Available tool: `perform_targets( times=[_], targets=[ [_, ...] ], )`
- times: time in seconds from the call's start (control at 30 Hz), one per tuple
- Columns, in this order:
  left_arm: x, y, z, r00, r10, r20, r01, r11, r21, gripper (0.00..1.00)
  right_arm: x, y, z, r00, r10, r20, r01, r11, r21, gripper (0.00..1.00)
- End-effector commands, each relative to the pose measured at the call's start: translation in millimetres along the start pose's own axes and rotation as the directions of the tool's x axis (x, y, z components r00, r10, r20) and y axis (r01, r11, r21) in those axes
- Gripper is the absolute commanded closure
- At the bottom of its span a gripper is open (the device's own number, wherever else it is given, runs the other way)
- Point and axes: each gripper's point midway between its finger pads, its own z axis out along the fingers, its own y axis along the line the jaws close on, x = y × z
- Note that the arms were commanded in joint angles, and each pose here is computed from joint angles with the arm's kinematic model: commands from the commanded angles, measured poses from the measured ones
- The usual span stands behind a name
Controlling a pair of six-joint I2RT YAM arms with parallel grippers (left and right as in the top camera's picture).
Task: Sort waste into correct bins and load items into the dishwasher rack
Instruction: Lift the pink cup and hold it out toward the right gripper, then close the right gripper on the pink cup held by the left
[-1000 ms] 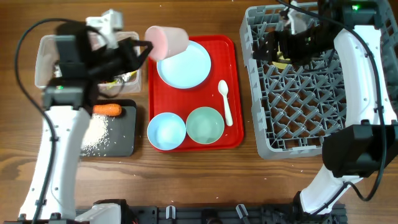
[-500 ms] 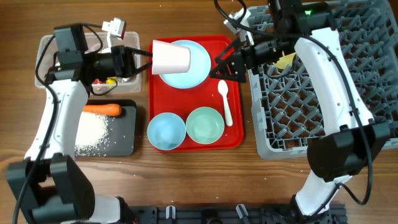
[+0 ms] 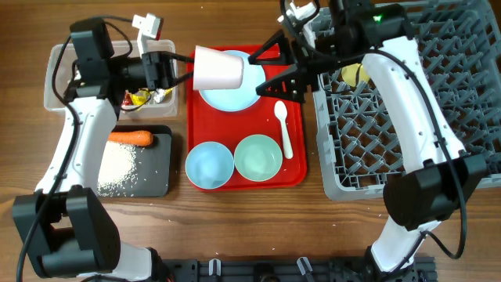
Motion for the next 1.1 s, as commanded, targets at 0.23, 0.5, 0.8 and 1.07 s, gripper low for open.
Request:
perform_targets(
  times=[0.23,0.5,0.8,1.07],
  targets=[
    [-1,-19,20,0.998,-0.007,-0.059,0.01,0.998,0.055,0.96,-6,-1,0,0.999,-0.053,0.007,0.053,0.999,0.003,0.0],
    [-2,-21,20,0.998,0.012,-0.057,-0.009,0.998,0.056,0.96,-6,-1,8,0.997,-0.072,0.002,0.072,0.997,-0.013,0.0],
    [-3,-21,20,0.998,0.011,-0.057,-0.008,0.998,0.056,0.96,-1,-8,15,0.998,-0.058,-0.012,0.058,0.998,-0.017,0.0],
    [-2,-21,20,0.998,0.011,-0.057,-0.008,0.998,0.056,0.96,7,-26,25,1.0,0.013,-0.02,-0.013,1.0,-0.027,0.03]
  ],
)
